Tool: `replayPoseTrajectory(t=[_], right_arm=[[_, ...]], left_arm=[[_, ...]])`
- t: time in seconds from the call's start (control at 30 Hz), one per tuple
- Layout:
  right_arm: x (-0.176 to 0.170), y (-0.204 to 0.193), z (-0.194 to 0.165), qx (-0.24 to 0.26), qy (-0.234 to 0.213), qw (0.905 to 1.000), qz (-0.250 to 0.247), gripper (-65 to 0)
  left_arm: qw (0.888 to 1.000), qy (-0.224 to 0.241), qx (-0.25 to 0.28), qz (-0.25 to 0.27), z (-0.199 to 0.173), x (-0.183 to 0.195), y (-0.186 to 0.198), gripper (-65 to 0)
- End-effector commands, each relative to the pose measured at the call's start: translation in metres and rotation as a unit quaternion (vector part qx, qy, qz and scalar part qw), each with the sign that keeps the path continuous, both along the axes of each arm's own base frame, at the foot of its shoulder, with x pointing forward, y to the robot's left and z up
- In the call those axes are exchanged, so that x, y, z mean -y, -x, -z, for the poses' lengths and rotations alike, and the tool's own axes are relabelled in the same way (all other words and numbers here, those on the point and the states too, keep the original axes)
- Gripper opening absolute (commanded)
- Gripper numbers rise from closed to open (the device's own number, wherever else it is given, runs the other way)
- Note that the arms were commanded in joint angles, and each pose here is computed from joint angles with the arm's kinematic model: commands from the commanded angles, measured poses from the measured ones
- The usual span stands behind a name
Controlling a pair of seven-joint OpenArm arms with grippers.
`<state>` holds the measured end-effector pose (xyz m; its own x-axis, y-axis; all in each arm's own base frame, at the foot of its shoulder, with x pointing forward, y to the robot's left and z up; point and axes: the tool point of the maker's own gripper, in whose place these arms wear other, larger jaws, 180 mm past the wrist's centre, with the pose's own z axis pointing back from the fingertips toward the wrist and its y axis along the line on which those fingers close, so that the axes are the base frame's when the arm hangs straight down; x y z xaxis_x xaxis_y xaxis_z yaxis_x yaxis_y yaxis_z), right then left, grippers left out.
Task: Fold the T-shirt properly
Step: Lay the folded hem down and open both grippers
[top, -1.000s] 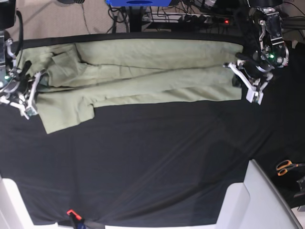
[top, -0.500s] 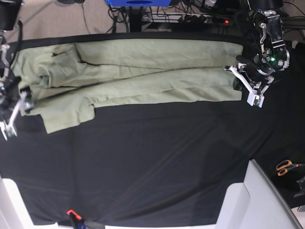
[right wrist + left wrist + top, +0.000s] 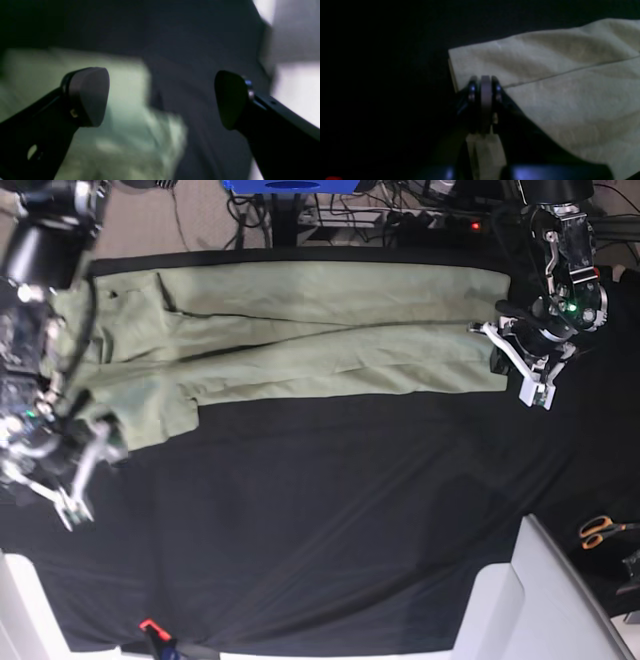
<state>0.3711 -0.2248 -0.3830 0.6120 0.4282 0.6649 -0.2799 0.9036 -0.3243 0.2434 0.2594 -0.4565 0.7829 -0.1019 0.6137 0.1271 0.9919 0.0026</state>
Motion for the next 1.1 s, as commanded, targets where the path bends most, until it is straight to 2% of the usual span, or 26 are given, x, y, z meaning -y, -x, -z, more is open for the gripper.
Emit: replayPoseTrajectory(t=[0.0,0.07,0.17,0.27,0.43,0.7,0.73,0.77,0.87,0.97,1.07], right_arm=[[0.010,-0.005,-0.005,0.015,0.003,0.9998,0.008,-3.3],[0.010,-0.006,0.007,0.010,-0.016,0.9997,0.015,-5.7],[0.014,-0.013,0.037,-0.043,-0.043,0.9976,0.033,-15.9],[0.020,-0.014,0.060,-0.074,-0.082,0.9920,0.060,-22.1],[0.025,-0.022,0.064,-0.061,-0.103,0.9907,0.064,-22.4],[0.028,-0.015,0.092,-0.103,-0.135,0.9827,0.075,-24.6],[0.030,-0.014,0.092,-0.104,-0.133,0.9827,0.076,-28.5],[0.030,-0.013,0.093,-0.104,-0.133,0.9828,0.075,-35.9],[0.029,-0.013,0.093,-0.104,-0.134,0.9824,0.077,-64.4],[0.030,-0.014,0.092,-0.104,-0.134,0.9826,0.077,-63.2],[0.034,-0.018,0.085,-0.091,-0.126,0.9849,0.076,-65.0]], left_arm=[[1.000,-0.001,0.019,-0.002,-0.009,-0.002,-0.008,-65.0],[1.000,0.001,0.019,-0.002,-0.008,-0.001,-0.008,-65.0],[1.000,0.005,0.019,-0.002,-0.007,0.002,-0.008,-65.0],[1.000,0.008,0.019,-0.003,-0.006,0.005,-0.008,-65.0],[1.000,0.008,0.019,-0.003,-0.006,0.005,-0.008,-65.0],[1.000,0.007,0.018,-0.005,-0.006,0.003,-0.006,-65.0],[1.000,0.006,0.018,-0.005,-0.006,0.002,-0.006,-65.0],[1.000,0.006,0.018,-0.005,-0.006,0.002,-0.006,-65.0],[1.000,0.007,0.018,-0.004,-0.006,0.003,-0.007,-65.0],[1.000,0.007,0.018,-0.004,-0.006,0.003,-0.007,-65.0],[1.000,0.008,0.018,-0.004,-0.006,0.004,-0.007,-65.0]])
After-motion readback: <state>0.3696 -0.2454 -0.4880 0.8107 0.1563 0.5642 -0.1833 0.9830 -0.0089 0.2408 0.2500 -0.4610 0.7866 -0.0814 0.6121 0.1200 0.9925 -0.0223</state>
